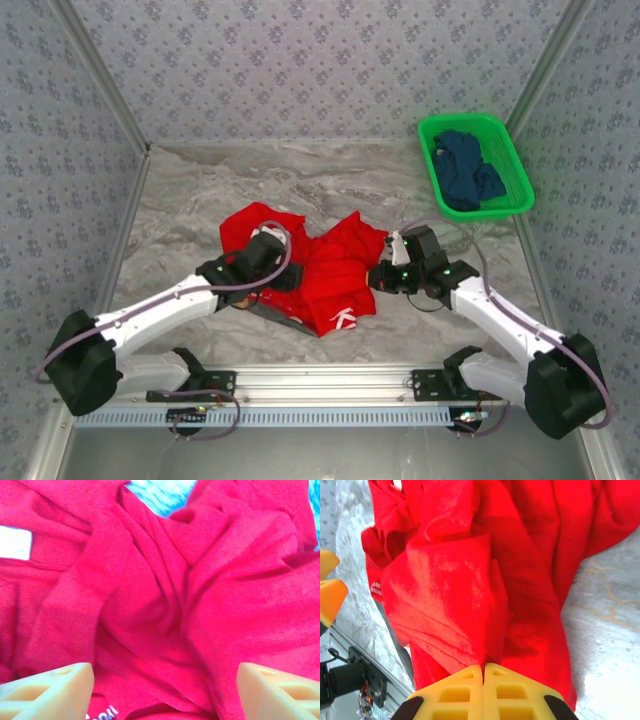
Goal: Fold the inside-out t-shirt
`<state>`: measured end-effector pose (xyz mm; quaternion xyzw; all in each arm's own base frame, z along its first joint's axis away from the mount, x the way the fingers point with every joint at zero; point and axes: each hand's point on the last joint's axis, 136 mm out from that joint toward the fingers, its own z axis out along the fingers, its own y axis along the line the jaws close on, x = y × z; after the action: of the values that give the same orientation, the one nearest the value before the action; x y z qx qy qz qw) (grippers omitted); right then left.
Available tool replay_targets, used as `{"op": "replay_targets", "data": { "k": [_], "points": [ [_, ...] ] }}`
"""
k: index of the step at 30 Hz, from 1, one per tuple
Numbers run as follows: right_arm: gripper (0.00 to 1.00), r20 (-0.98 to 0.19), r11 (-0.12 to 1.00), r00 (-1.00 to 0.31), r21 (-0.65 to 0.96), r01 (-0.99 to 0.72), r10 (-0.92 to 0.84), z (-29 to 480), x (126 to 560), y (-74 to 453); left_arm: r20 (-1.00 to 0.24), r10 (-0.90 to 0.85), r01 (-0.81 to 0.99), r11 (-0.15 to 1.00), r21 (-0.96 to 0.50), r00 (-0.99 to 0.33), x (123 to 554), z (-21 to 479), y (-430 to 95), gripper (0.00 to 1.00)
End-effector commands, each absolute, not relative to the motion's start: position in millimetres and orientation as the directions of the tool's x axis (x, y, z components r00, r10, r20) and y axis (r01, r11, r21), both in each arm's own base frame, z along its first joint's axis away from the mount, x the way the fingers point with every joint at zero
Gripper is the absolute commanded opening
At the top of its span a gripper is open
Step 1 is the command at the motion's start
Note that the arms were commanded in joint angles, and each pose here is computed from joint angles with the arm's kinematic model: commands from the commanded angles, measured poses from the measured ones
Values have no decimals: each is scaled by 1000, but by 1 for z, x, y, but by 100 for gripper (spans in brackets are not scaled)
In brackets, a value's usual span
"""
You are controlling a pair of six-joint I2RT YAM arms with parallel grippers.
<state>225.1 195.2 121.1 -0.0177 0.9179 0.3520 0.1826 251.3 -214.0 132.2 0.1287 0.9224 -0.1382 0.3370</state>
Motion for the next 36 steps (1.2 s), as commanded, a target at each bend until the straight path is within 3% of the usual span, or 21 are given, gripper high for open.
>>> {"op": "replay_targets", "data": {
  "k": [1,7,14,23,31,36],
  "points": [
    [0,-373,766,-920,624,-153,121,138,225,178,-685,104,263,956,-131,-721,259,144,-187,75],
    [0,-427,824,-880,561,-77,208,167,229,128,-701,-40,128,975,-184,-712,273,164,-153,76],
    [0,-533,826,-748,563,34,395,206,256,74,-618,-126,17,975,-220,-776,278,145,-127,76],
    [0,-593,827,-687,562,20,420,219,290,67,-457,38,114,984,-139,-889,278,94,-150,75],
    [0,-583,822,-705,570,0,404,212,295,71,-349,277,251,961,119,-895,283,60,-164,74],
    [0,-578,827,-723,561,-15,379,208,289,73,-273,300,243,944,223,-914,275,44,-146,61]
  ]
}}
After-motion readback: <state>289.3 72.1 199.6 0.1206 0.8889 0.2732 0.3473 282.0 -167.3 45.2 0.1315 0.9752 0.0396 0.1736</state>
